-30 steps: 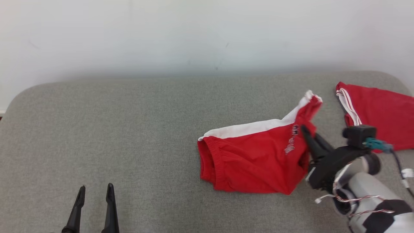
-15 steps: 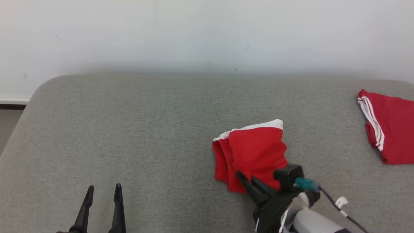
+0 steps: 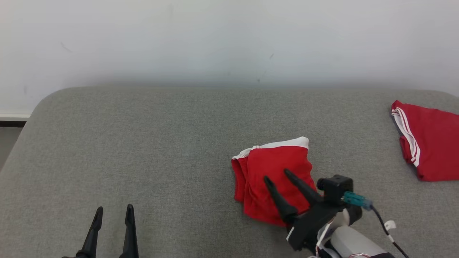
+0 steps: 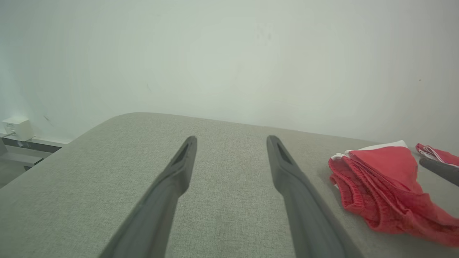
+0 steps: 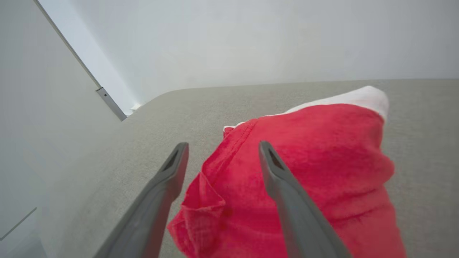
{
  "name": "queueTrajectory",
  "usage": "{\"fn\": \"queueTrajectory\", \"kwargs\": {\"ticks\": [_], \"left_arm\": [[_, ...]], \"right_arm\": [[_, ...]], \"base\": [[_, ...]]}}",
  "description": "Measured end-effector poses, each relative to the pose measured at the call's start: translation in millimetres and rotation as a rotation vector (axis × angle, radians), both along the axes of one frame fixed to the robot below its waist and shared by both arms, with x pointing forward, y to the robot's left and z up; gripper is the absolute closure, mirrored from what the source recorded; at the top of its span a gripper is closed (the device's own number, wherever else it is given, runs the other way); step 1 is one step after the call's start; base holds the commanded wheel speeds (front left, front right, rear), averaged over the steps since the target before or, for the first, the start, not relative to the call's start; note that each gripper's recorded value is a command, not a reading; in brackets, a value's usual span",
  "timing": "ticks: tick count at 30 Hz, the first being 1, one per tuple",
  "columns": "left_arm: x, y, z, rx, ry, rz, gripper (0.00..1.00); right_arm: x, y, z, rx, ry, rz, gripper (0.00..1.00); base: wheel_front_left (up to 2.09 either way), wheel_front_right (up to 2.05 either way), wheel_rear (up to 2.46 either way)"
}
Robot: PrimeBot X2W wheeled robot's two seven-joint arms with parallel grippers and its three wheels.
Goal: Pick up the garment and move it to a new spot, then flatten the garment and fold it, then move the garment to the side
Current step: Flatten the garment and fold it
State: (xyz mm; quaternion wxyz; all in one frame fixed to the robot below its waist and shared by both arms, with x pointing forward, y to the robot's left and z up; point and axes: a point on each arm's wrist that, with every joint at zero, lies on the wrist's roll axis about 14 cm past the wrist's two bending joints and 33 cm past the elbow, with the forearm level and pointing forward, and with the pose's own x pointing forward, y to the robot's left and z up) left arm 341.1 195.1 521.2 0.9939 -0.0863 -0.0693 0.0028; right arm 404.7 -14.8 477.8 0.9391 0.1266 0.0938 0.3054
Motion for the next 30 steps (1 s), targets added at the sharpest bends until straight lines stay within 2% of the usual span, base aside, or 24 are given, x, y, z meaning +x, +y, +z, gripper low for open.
{"fn": "queueTrajectory", "kwargs": {"ticks": [3, 4, 6, 12, 15, 21, 30], "left_arm": [[2, -3, 2, 0.002, -0.006, -0.010, 0.00], [3, -4, 3, 0.004, -0.008, -0.014, 0.00], [4, -5, 3, 0.006, -0.010, -0.017, 0.00], [8, -14, 1, 0.031, -0.003, -0.044, 0.00], [12, -21, 2, 0.054, -0.005, -0.069, 0.00], [15, -30, 3, 0.102, -0.009, -0.090, 0.00], [3, -29, -6, 0.135, 0.020, -0.107, 0.00]], "right_arm": [[7, -26, 17, 0.026, -0.059, -0.073, 0.00], [8, -47, 24, 0.048, -0.084, -0.138, 0.00], [7, -68, 31, 0.054, -0.119, -0.198, 0.00], [-10, -124, 45, 0.041, -0.207, -0.364, 0.00], [-20, -142, 54, -0.005, -0.265, -0.412, 0.00], [-44, -167, 55, -0.041, -0.296, -0.512, 0.00], [-65, -176, 48, -0.089, -0.298, -0.550, 0.00]], "base": [[0.00, 0.00, 0.00], [0.00, 0.00, 0.00], [0.00, 0.00, 0.00], [0.00, 0.00, 0.00], [0.00, 0.00, 0.00], [0.00, 0.00, 0.00], [0.00, 0.00, 0.00]]}}
